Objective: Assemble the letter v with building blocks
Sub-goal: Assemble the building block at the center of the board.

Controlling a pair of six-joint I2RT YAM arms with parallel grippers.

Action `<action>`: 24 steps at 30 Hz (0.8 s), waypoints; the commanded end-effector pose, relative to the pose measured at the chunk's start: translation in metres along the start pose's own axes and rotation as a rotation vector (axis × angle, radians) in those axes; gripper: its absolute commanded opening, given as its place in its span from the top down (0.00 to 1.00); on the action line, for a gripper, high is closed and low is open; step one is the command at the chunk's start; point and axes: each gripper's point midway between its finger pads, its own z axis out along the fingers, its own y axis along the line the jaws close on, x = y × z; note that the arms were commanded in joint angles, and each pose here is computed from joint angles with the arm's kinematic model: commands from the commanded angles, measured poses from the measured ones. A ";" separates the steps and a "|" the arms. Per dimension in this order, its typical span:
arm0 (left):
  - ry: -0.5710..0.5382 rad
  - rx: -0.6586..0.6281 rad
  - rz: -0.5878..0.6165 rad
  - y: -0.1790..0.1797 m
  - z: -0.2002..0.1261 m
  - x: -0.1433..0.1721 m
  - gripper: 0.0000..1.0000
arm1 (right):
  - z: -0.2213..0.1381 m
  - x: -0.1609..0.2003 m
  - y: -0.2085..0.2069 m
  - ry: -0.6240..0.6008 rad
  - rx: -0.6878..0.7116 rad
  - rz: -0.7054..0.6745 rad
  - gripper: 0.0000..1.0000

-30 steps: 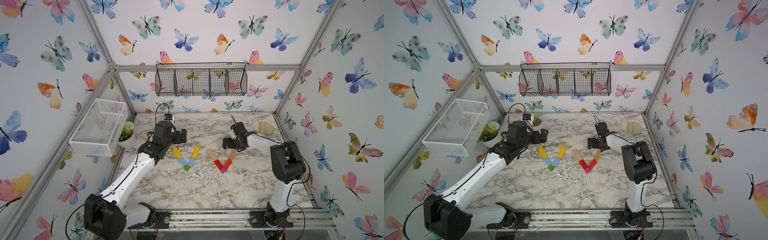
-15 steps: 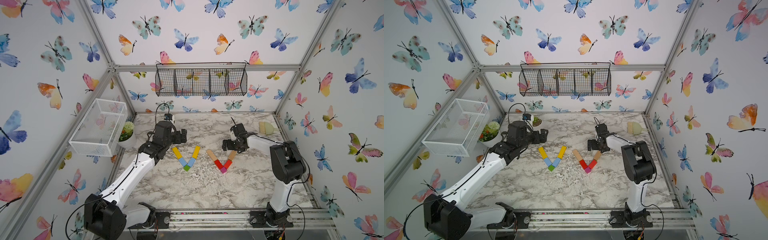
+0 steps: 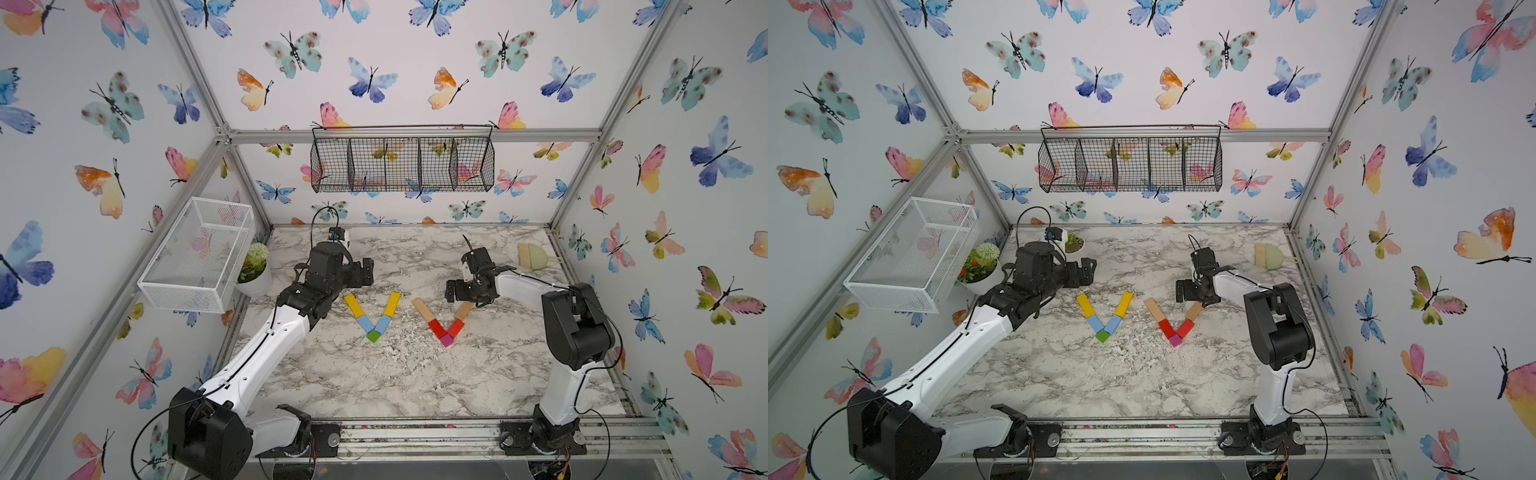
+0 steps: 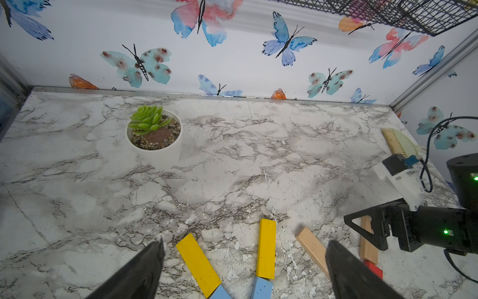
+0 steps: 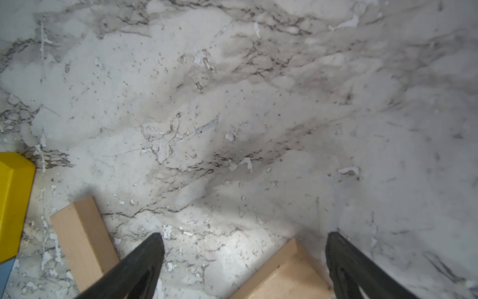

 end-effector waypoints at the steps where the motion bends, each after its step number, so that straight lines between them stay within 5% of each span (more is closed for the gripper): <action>1: -0.015 0.013 -0.007 -0.001 0.000 -0.004 0.02 | -0.021 -0.007 -0.008 -0.045 0.077 0.004 0.01; 24: -0.010 0.032 -0.016 -0.004 0.001 -0.003 0.02 | -0.023 0.061 -0.013 0.071 0.187 0.003 0.01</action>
